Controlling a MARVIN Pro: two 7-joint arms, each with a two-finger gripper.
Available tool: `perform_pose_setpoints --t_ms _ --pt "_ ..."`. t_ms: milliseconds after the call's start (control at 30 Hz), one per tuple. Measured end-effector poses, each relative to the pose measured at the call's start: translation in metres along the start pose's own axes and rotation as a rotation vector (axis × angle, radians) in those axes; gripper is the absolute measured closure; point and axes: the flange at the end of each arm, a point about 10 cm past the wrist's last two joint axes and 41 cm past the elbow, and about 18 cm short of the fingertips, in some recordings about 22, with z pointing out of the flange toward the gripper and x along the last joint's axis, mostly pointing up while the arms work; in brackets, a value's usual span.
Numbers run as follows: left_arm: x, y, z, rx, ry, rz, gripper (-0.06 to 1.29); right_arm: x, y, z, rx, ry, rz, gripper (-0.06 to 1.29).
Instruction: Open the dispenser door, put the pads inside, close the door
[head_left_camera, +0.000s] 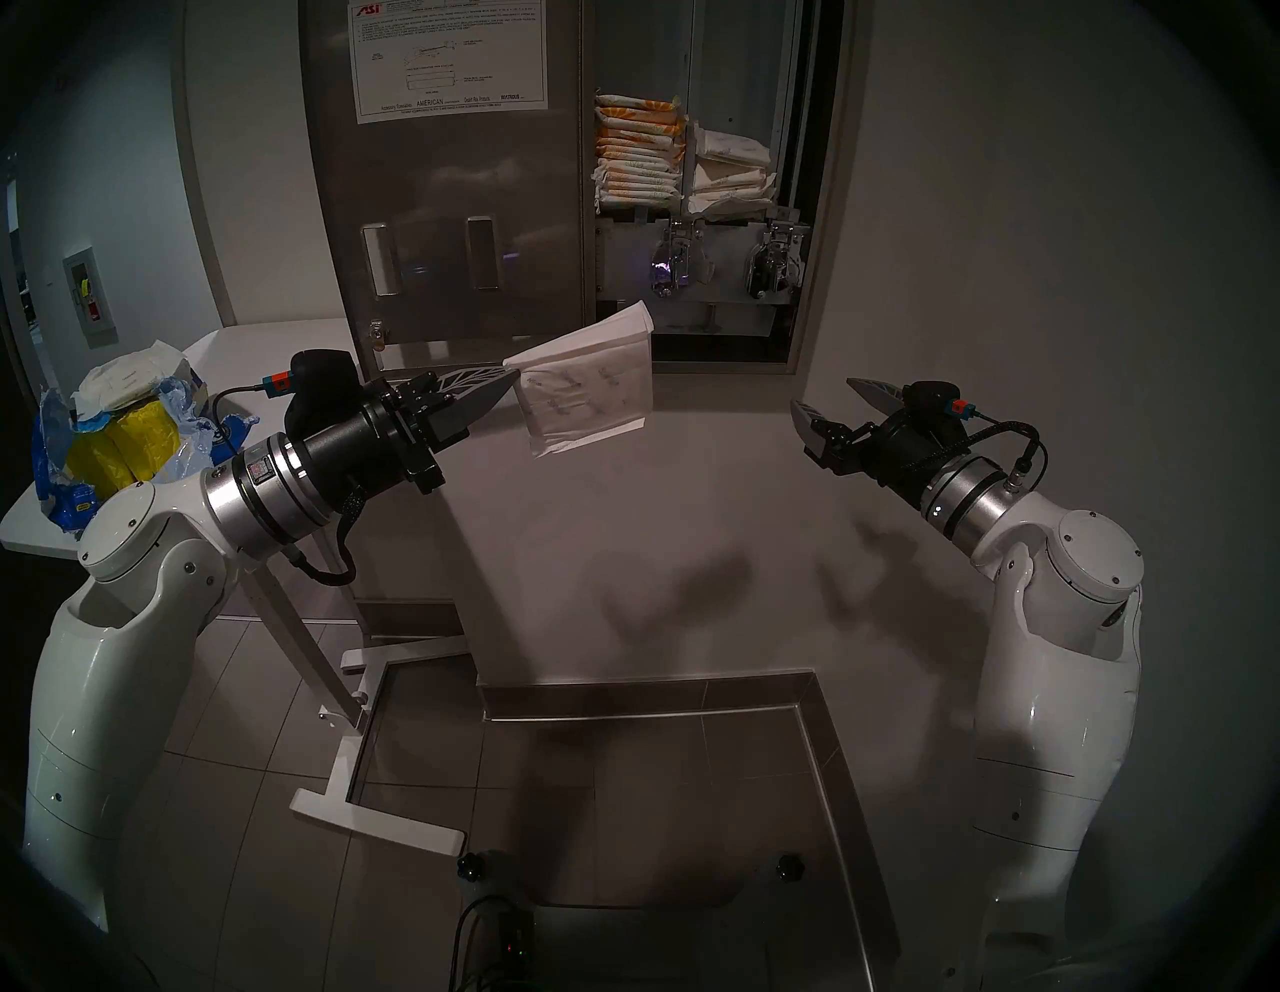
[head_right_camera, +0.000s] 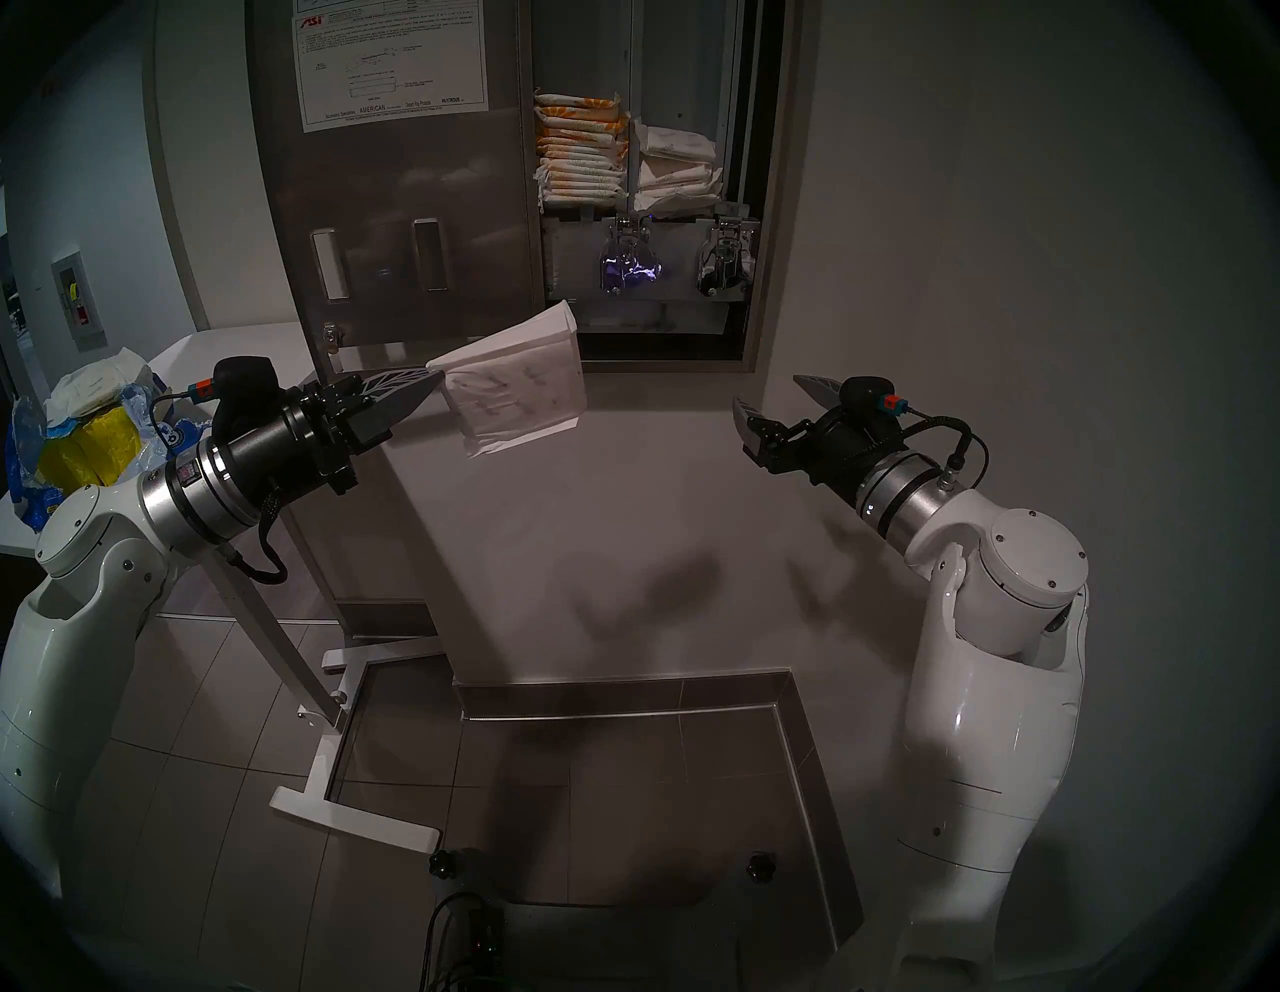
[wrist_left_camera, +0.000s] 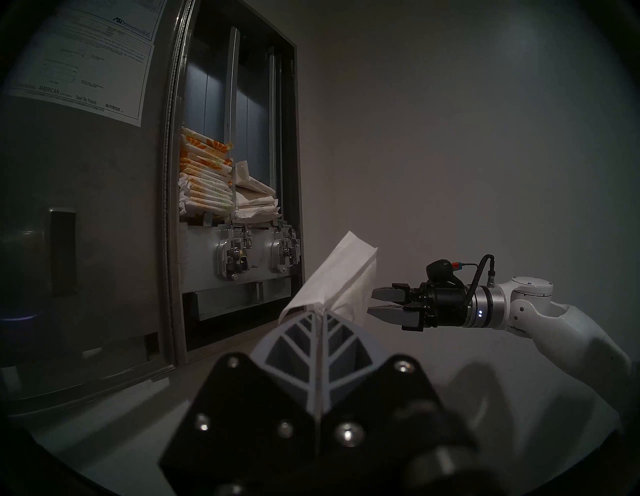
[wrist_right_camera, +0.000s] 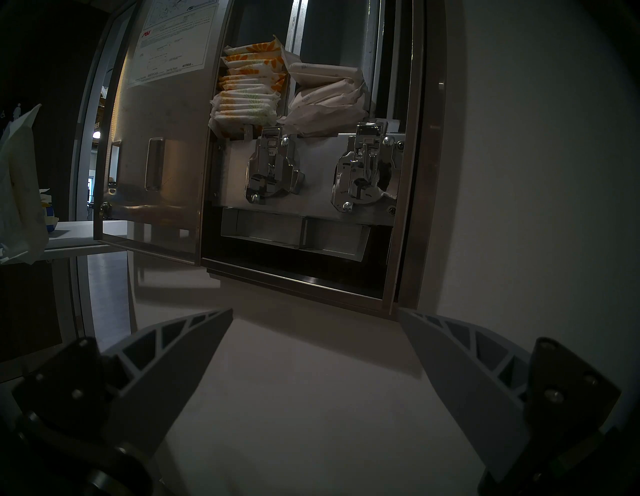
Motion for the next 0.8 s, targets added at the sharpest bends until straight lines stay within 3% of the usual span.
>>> perform_pose_setpoints --t_ms 567,800 --pt "0.0010 -0.0006 0.0039 0.080 0.007 0.009 1.25 0.0001 0.0001 0.0000 0.000 0.000 0.000 -0.01" --pt "0.0008 -0.0005 0.0041 0.086 0.007 0.007 1.25 0.0081 0.0013 0.0058 0.049 0.006 -0.009 -0.01"
